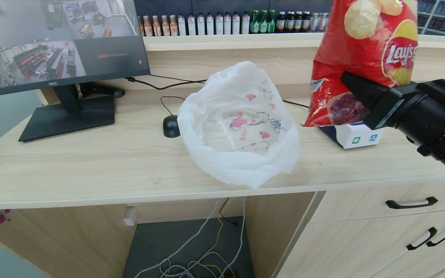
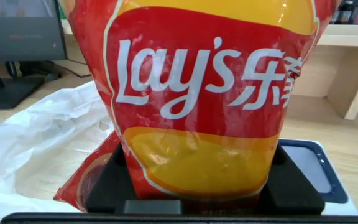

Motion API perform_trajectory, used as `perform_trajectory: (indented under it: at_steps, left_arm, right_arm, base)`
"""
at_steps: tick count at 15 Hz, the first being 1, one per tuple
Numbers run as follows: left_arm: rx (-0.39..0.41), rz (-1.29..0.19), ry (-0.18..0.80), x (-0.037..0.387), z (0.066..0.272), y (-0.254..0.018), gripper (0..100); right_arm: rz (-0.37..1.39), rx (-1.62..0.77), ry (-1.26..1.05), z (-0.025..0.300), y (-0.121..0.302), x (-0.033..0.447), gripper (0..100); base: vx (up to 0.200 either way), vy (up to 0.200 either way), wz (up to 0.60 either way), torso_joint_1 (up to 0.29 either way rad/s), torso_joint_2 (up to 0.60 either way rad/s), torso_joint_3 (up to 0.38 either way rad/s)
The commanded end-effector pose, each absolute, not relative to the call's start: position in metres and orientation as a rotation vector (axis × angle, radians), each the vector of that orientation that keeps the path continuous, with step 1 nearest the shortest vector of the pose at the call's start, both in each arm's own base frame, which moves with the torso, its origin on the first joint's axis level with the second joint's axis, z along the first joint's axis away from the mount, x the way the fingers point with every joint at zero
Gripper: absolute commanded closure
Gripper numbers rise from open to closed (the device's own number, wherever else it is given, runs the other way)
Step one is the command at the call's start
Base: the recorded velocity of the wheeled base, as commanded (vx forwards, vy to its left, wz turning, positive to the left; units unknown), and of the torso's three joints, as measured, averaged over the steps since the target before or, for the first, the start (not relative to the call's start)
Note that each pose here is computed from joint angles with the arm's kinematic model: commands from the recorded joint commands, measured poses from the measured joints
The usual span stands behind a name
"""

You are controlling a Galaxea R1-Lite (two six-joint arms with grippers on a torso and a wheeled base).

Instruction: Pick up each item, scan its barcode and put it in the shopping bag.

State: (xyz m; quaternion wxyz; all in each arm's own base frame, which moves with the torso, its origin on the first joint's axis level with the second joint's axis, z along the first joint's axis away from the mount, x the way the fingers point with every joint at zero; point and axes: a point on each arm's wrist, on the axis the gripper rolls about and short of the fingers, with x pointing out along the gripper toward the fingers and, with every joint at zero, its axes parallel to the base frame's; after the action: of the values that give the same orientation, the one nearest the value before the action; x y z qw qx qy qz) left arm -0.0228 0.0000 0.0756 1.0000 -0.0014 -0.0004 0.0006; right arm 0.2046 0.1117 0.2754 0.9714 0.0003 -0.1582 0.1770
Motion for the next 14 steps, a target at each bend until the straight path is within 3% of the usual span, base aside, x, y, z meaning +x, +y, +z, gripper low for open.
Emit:
perform_trajectory:
  at_steps: [1,14]
  left_arm:
    - [-0.003,0.003,-0.002,-0.023,0.076,0.000,0]
    - [-0.005,0.003,-0.002,-0.023,0.076,0.000,0]
  right_arm:
    - [0.389,-0.007,-0.313,0.273,0.114,0.207,100]
    - [0.580,-0.018,-0.259,0.258,0.157,0.252,100]
  base:
    - [0.000,0.000,0.00,0.000,0.00,0.000]
    - [0.000,0.000,0.00,0.000,0.00,0.000]
